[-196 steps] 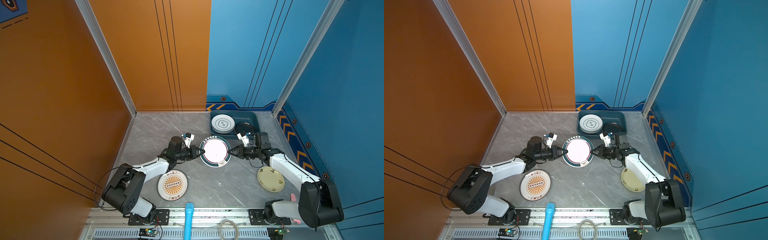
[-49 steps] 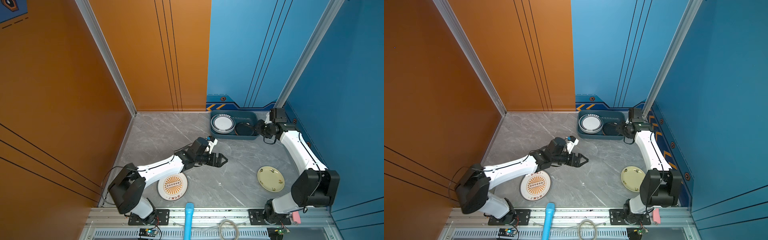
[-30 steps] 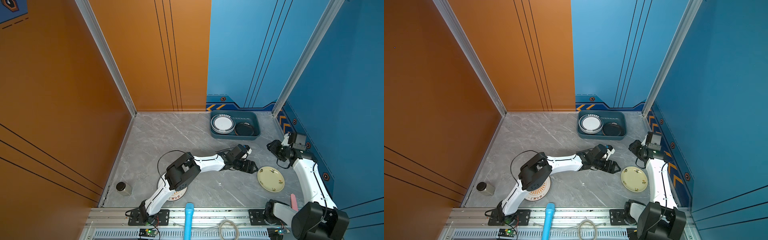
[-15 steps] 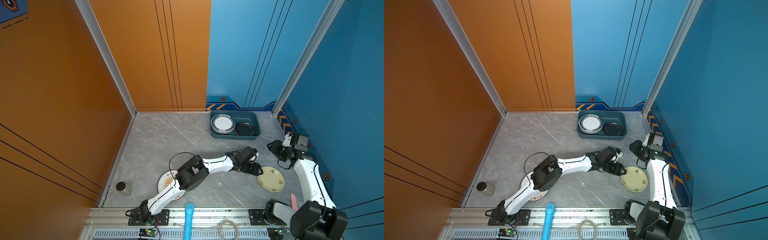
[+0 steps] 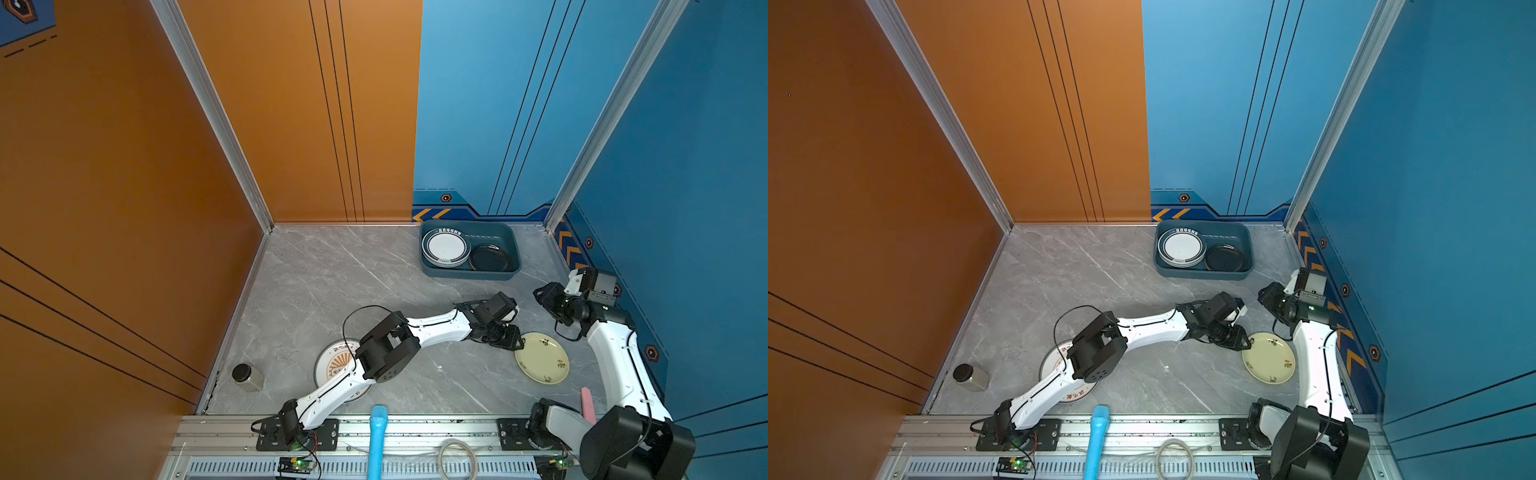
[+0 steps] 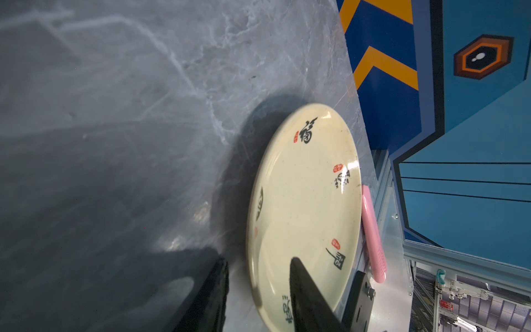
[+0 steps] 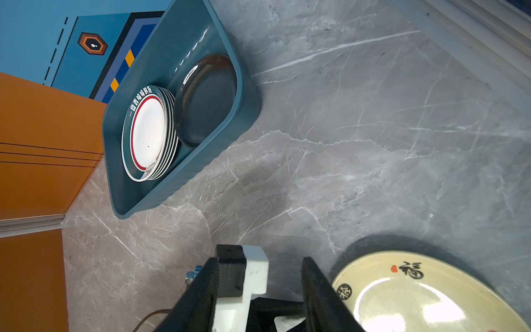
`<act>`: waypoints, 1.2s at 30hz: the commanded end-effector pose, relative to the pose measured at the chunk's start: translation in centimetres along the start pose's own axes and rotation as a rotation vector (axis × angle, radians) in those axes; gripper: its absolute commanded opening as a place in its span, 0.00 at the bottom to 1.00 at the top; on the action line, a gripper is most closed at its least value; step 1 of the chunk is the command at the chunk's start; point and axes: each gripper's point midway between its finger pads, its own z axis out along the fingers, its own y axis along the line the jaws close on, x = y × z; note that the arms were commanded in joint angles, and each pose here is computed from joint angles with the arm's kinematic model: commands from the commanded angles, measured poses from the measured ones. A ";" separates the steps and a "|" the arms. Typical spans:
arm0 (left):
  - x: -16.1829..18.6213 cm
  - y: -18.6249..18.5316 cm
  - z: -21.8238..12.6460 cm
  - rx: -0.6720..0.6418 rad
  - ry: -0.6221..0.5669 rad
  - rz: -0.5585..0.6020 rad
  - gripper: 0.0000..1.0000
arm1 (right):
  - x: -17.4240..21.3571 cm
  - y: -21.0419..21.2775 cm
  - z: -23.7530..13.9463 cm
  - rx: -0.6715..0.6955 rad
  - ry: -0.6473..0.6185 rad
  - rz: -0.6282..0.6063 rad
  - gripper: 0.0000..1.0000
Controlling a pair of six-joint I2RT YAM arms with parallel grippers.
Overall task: Place the plates into the plastic bin on the countertop
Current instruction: 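Reach the left gripper to the cream plate and drag it toward the table center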
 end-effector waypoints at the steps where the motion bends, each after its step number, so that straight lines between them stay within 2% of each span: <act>1: 2.6 1.4 1.7 -0.031 0.085 -0.028 0.38 | -0.3 0.3 -0.3 -0.022 -0.023 -0.017 0.49; 5: 2.9 1.4 2.3 -0.030 0.098 -0.030 0.35 | -0.2 0.2 -0.3 -0.022 -0.021 -0.018 0.49; 13: 3.3 2.1 2.9 -0.042 0.119 -0.030 0.22 | 0.0 0.1 -0.2 -0.021 -0.018 -0.018 0.49; 20: 3.4 2.9 2.5 -0.061 0.125 -0.033 0.00 | 0.3 0.1 0.0 -0.027 -0.011 -0.019 0.49; 23: 3.3 3.2 1.8 -0.069 0.123 -0.030 0.00 | 0.4 0.1 0.0 -0.027 -0.009 -0.025 0.49; 29: 2.5 4.1 -1.9 -0.086 0.082 -0.020 0.00 | 0.7 0.2 0.0 -0.028 -0.005 -0.036 0.49; 36: 1.3 7.5 -10.7 -0.109 -0.039 -0.058 0.00 | 1.5 1.5 0.3 -0.058 0.016 -0.082 0.49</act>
